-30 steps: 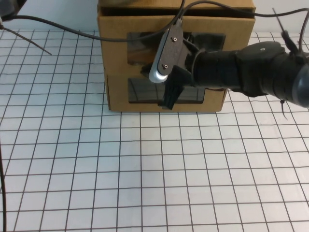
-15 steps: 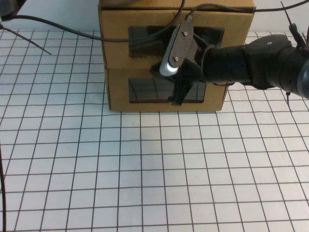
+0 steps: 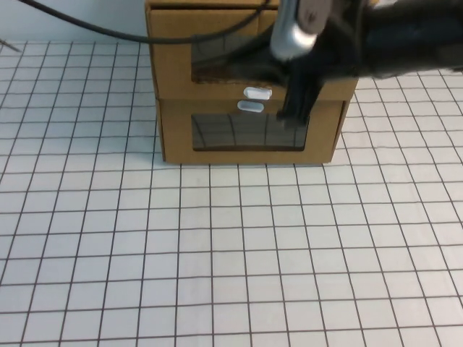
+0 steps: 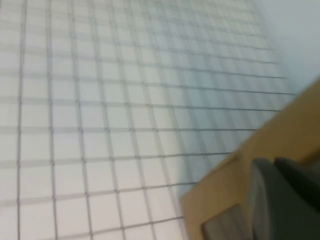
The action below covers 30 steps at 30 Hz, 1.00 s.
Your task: Close the shoe box
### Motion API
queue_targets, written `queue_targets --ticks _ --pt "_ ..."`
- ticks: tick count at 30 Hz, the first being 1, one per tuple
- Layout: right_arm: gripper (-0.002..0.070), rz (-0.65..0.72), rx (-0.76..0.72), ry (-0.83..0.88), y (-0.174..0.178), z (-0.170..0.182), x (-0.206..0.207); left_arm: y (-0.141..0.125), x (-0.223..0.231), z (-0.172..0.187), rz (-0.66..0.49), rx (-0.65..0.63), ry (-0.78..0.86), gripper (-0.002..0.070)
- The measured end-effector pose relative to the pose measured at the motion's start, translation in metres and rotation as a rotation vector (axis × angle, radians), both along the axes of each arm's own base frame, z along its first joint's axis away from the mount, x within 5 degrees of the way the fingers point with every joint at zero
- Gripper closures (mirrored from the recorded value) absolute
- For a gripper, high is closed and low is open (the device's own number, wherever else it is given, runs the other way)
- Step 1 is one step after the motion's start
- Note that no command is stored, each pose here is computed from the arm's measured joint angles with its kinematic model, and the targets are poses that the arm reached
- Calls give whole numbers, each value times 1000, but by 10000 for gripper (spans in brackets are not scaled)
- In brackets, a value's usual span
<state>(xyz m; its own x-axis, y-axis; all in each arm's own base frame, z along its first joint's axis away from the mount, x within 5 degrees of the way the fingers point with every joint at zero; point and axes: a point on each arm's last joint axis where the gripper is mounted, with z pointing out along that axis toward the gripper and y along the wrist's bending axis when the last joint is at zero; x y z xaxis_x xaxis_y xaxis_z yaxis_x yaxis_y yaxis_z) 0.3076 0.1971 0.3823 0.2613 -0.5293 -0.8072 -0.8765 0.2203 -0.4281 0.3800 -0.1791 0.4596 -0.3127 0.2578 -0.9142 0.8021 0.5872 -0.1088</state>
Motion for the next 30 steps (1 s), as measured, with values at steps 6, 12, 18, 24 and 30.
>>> queue_targets --ticks 6,12,18,24,30 --pt "690 -281 200 38 -47 68 -39 21 -71 69 -43 -23 -156 680" --pt "690 -381 276 102 -84 98 -77 29 -129 94 -160 -5 -145 680" --pt "690 -421 305 182 -96 82 -106 16 -173 77 -279 15 -61 680" --pt "690 -510 346 180 -112 42 -141 25 -217 26 -301 35 49 680" --pt "690 -617 446 182 -128 -5 -170 52 -254 -46 -143 -32 96 680"
